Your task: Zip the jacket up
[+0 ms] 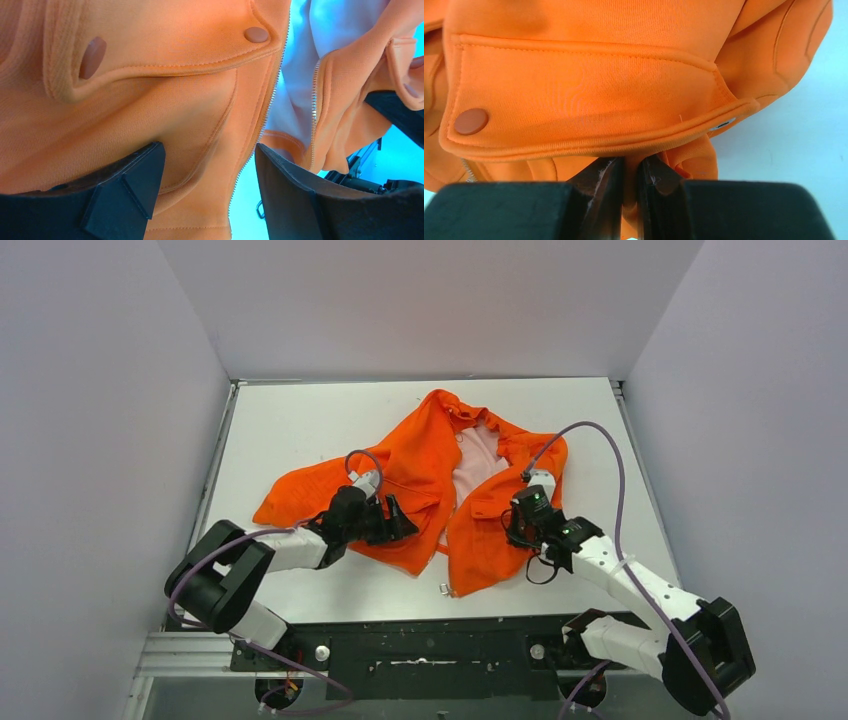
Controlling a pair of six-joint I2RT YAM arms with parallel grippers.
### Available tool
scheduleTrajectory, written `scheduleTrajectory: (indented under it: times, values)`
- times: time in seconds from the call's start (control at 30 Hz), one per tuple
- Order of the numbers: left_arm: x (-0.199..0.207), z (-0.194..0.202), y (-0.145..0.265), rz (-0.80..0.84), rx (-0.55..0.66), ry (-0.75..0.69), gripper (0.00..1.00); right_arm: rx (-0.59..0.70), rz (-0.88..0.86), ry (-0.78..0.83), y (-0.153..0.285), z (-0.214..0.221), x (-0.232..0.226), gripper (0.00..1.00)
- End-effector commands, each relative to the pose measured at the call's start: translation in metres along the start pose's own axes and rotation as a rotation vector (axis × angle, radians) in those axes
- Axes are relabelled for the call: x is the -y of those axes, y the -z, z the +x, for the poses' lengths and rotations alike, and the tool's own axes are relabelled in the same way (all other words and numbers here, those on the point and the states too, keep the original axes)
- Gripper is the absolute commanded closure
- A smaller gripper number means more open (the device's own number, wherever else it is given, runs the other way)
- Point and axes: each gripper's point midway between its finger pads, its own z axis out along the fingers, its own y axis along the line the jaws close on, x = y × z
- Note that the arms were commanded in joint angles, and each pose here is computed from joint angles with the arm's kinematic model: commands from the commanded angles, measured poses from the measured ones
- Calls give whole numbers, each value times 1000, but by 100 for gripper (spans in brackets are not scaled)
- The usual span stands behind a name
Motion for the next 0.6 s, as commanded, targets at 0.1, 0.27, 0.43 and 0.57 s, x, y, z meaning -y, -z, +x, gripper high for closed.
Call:
scheduleTrajectory:
  times: [0.1, 0.27, 0.43, 0.57]
  values:
    - [-6, -5, 4, -36, 38, -17, 34, 24, -88, -95, -9, -2, -20, 99]
    - [-6, -3, 7, -37, 36, -19, 34, 42, -99, -105, 5, -6, -22, 63]
    - [-7, -3, 12, -43, 42, -20, 34, 80, -71, -94, 25, -18, -18, 43]
    - [-5, -4, 16, -40, 47, -24, 34, 114, -69, -75, 43, -31, -20, 39]
